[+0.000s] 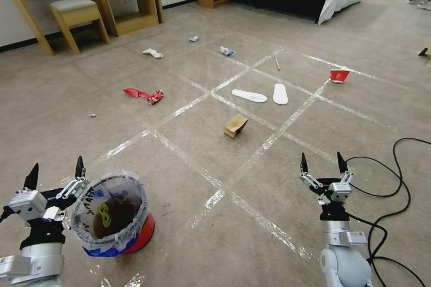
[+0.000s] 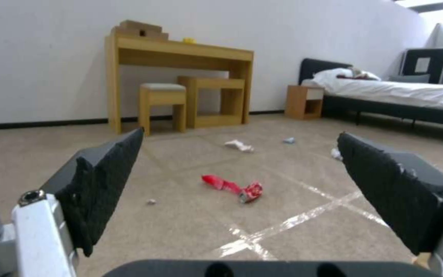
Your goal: Pick up the trash bin and place the garbage on the floor into it.
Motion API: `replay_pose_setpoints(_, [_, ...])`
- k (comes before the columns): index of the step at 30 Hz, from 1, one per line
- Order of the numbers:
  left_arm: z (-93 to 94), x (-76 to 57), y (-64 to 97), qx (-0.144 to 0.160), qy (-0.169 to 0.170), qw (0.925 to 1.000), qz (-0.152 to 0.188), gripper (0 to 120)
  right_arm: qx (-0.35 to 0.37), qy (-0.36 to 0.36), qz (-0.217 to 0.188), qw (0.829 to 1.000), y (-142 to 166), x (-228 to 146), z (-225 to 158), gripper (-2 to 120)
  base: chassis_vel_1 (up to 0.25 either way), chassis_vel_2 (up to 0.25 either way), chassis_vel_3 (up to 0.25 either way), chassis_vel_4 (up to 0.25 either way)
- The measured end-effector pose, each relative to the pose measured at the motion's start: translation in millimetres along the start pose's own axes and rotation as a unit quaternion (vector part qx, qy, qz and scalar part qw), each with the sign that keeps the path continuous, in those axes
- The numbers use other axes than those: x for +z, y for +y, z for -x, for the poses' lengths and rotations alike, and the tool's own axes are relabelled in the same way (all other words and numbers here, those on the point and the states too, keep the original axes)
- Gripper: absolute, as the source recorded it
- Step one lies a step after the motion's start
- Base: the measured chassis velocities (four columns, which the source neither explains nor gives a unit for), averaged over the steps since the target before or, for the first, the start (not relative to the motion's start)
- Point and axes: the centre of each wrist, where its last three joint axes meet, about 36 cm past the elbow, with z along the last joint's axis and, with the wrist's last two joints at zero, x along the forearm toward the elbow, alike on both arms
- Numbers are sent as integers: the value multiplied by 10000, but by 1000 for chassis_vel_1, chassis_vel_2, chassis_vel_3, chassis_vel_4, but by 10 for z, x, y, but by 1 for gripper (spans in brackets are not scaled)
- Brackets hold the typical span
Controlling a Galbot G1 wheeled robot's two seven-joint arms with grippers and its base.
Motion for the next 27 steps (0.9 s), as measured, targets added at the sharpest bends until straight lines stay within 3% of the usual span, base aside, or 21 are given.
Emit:
replay_pose_setpoints(7, [36,-124,-13,14,234,9996,-133,100,-27,-29,-24,10000,-18,-25,27,100,0,0,0,0])
replay_pose_setpoints(27, [37,-144,-117,52,342,9992,-195,100,-71,-155,-225,9996,-66,-46,35,100,0,0,0,0])
